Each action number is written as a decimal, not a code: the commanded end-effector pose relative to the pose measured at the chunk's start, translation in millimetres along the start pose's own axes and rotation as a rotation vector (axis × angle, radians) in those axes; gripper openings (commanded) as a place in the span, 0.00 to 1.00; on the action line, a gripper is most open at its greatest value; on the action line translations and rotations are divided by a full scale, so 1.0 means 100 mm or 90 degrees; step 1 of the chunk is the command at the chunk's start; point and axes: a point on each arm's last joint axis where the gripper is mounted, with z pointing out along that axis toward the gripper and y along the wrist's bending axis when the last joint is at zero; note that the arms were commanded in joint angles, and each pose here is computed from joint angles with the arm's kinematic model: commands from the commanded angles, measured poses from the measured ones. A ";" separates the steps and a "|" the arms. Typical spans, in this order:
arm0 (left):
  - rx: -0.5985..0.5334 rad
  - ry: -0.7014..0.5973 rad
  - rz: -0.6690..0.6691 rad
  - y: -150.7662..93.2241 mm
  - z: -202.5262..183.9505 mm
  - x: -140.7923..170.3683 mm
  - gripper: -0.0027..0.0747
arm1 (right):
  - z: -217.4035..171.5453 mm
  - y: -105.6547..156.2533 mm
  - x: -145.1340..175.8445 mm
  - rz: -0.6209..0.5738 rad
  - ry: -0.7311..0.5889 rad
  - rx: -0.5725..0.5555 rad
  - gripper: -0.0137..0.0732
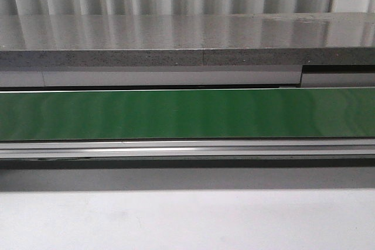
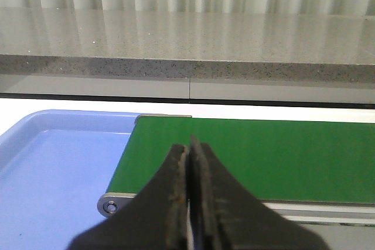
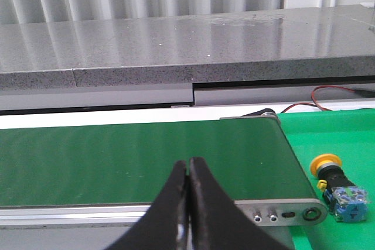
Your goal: Move button from right to left
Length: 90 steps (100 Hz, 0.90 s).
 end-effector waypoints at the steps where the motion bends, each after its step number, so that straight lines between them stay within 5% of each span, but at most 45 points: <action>1: 0.004 -0.056 -0.004 -0.01 -0.02 0.00 0.01 | -0.02 0.01 -0.13 -0.007 -0.066 -0.006 0.08; 90: 0.004 -0.056 -0.004 -0.01 -0.02 0.00 0.01 | -0.03 0.01 -0.19 -0.007 -0.045 -0.001 0.08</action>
